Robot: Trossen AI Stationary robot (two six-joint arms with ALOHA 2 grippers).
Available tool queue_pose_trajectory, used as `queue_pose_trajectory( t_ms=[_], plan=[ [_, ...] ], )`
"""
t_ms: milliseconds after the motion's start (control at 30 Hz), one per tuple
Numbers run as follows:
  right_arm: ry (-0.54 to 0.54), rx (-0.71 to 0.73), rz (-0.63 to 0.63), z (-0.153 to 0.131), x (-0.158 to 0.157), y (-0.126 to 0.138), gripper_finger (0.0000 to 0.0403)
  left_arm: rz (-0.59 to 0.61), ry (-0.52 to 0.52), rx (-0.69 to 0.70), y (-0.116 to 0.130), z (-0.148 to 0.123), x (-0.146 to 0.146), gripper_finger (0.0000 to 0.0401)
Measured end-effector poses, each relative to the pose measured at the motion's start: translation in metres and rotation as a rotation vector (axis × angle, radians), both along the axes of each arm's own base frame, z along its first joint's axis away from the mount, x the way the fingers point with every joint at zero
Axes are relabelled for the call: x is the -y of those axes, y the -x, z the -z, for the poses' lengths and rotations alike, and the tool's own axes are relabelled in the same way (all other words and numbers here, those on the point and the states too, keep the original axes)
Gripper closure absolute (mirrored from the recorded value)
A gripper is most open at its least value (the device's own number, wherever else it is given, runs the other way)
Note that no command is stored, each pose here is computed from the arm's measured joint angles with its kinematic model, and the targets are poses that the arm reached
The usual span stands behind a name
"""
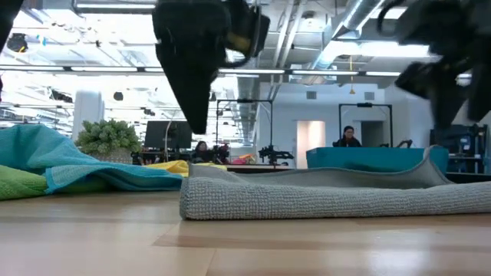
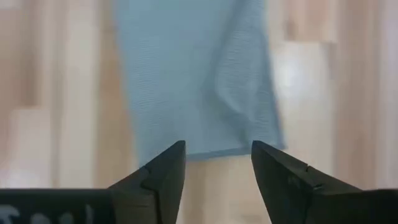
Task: Fold microfiber towels
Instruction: Fold the dark white microfiber cloth
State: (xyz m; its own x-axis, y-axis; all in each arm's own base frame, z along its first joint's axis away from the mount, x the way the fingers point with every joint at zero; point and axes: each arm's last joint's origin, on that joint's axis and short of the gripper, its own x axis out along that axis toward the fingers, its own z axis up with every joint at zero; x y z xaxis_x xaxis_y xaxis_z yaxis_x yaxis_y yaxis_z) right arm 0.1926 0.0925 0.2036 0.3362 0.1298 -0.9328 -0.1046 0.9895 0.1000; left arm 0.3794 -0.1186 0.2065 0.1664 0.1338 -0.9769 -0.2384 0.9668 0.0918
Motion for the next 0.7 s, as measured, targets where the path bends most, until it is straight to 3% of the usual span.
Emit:
queue_pose_trajectory(
  t_ms=[133, 267, 467, 700],
  plan=[
    [-0.011, 0.085, -0.143, -0.014, -0.024, 0.012, 0.0197, -0.041, -0.016, 0.002, 0.004, -0.013, 0.011, 0.0243],
    [0.037, 0.149, -0.257, -0.01, -0.054, 0.024, 0.0198, -0.089, -0.028, 0.029, 0.008, -0.019, 0.024, 0.0243],
    [0.177, 0.171, -0.235, 0.009, -0.08, 0.036, 0.0198, -0.13, -0.008, 0.051, 0.014, -0.021, 0.042, 0.0243],
    [0.252, 0.109, -0.23, 0.044, -0.096, 0.027, 0.0198, -0.122, -0.003, 0.056, 0.02, -0.021, 0.054, 0.0243]
  ],
)
